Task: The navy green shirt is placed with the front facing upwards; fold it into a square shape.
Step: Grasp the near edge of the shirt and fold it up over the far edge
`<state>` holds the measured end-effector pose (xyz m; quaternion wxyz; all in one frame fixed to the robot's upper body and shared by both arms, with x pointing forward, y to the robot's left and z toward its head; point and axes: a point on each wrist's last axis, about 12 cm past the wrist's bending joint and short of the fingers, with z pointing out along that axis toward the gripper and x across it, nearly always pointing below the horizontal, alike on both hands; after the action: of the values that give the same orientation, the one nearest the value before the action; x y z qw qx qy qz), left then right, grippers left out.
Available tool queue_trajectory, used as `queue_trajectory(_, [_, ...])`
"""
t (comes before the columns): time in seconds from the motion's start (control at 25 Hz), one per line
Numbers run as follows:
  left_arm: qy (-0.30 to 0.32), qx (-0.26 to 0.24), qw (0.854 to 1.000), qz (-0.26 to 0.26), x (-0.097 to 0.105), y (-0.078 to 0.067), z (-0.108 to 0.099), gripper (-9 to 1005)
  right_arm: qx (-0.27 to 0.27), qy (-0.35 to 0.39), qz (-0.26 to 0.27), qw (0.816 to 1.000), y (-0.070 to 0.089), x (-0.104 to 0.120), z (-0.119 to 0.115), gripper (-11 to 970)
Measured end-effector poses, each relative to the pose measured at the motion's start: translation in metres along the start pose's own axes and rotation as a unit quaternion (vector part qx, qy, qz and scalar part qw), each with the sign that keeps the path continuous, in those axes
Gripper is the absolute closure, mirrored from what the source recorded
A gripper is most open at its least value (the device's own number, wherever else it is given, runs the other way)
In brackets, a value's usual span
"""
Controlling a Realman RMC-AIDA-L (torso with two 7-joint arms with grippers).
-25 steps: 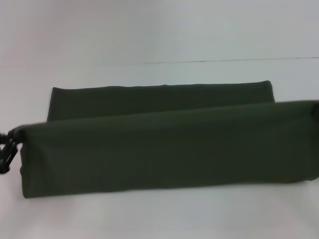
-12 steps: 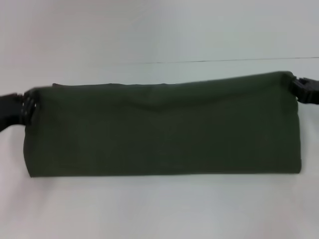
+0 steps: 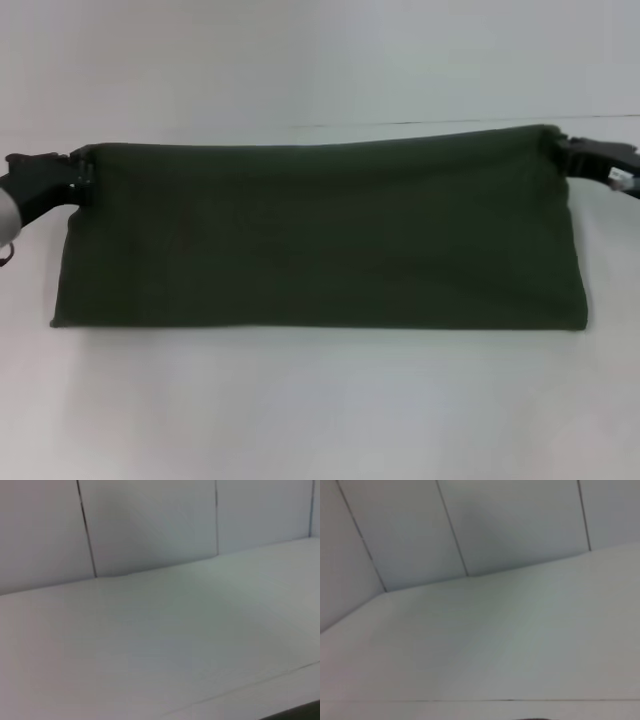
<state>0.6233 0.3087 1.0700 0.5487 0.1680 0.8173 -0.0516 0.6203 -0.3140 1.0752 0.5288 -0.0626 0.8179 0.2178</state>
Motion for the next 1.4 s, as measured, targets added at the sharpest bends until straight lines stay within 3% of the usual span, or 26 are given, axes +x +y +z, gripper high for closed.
queue_trajectory(0.2, [0.016,-0.030,0.999,0.007,-0.009,-0.004,0.015,952,0.015,0.016,-0.001,1.000,0.008,0.006,0.014,908])
queue_trajectory(0.56, [0.037,-0.054,0.998,0.015,-0.010,-0.009,0.024,953,0.034,0.037,-0.029,0.998,0.021,0.008,0.033,909])
queue_trajectory(1.4, [0.034,-0.062,0.997,0.027,-0.015,-0.018,0.034,934,0.049,0.036,-0.034,0.998,0.021,0.003,0.037,879])
